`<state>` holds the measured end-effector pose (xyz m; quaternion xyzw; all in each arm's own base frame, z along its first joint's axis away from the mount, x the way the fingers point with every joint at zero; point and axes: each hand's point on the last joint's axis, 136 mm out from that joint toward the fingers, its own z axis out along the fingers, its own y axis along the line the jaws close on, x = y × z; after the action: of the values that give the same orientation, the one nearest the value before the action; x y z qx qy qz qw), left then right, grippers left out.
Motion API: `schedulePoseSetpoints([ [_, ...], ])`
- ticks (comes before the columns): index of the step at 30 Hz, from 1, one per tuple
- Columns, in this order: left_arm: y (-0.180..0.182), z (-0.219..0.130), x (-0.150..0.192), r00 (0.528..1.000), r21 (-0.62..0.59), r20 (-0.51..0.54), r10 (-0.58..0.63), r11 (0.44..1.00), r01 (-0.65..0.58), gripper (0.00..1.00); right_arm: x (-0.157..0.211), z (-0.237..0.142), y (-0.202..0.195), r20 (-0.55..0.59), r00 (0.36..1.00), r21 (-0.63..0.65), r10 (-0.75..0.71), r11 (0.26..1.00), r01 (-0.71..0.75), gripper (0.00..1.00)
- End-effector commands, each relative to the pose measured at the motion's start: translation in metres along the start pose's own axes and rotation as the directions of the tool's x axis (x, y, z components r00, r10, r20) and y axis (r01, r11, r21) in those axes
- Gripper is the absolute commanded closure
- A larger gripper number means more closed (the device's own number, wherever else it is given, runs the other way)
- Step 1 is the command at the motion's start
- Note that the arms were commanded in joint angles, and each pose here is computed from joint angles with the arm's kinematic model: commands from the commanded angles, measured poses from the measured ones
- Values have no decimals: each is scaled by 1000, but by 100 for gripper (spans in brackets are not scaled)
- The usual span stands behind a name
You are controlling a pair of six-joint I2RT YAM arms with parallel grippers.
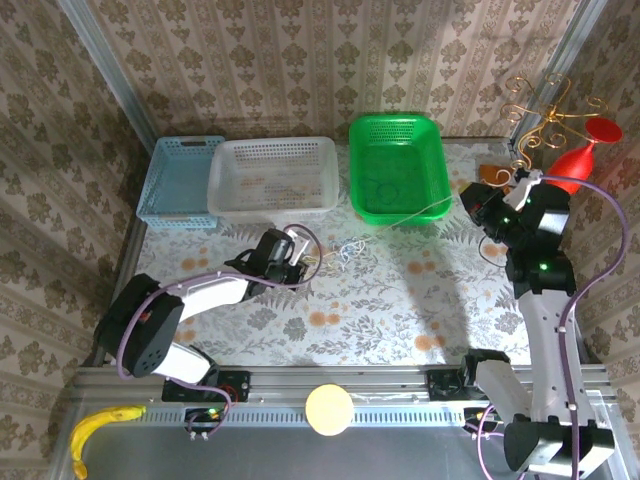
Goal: Untangle the cables
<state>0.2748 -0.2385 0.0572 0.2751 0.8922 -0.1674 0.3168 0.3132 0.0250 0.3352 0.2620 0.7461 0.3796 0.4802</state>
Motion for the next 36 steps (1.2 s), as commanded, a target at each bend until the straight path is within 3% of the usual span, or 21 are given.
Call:
schedulePoseSetpoints([
  [1,10,-8,8,998,-35,-21,-53,998,53,100,-15,-18,16,45,999,-45,7,999,-5,100],
  [10,14,-4,20,995,-34,-71,-73,997,70,100,-50,-44,26,167,985,-76,47,996,-35,100],
  [14,8,-1,22,993,-14,-87,-75,997,74,100,-50,-42,40,136,990,-139,47,990,-28,100],
  [19,-16,1,16,998,73,-63,-9,997,13,100,-20,-31,64,-8,999,-215,-32,976,30,100],
  [20,-20,1,14,998,87,-57,-1,996,6,97,-12,-29,68,-35,998,-221,-50,974,41,100],
  [23,-29,2,10,999,118,-52,17,993,-11,73,14,-22,74,-104,989,-232,-108,969,82,100],
  [28,-38,-4,2,998,137,-44,43,990,-36,42,33,-14,75,-149,981,-238,-123,968,85,100],
  [36,-37,-33,-24,999,100,29,46,994,-49,13,40,-11,84,-167,977,-267,-130,960,82,100],
])
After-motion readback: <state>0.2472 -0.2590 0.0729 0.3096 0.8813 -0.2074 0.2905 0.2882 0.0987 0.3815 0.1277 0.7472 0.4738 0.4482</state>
